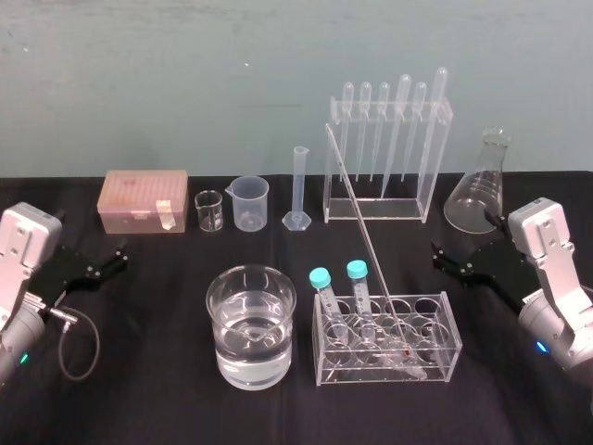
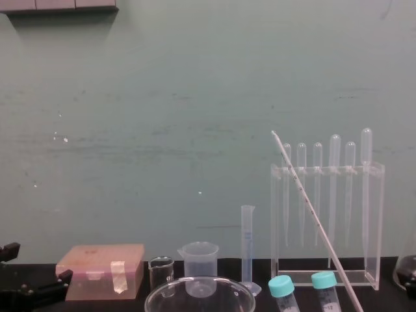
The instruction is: Hold the thermometer with one hand and immerse one end into the beaker, then reinsert it into the test tube rack.
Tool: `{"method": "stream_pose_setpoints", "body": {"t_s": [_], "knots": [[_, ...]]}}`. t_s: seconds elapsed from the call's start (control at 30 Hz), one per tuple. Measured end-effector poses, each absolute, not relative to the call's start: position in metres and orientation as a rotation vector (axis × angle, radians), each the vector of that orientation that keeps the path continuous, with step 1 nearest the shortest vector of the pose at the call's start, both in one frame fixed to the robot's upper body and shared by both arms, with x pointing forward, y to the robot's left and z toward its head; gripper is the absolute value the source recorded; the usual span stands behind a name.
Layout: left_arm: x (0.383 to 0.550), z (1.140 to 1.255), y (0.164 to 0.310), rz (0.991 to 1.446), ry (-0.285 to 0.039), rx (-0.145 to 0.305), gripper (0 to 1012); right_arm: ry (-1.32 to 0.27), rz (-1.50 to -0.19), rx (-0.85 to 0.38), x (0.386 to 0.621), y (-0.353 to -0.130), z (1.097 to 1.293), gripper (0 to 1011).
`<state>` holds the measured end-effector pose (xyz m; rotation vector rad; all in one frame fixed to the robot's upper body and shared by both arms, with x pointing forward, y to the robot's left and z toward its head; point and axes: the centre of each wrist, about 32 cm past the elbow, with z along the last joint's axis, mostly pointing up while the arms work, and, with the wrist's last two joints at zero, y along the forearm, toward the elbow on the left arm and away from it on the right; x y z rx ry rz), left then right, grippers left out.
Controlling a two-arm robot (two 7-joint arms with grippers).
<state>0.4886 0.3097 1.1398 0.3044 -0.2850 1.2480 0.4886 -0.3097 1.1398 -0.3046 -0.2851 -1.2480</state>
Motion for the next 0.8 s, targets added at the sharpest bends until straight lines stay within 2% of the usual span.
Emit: {"method": "stream_pose_setpoints", "body": {"t_s": [0.8], "knots": [[0.4886,1.1398,0.3097,1.248,-0.285,0.304,1008,-0.285,-1.248,-0.305,0.4886,-0.3097,1.1398,1002]]}}
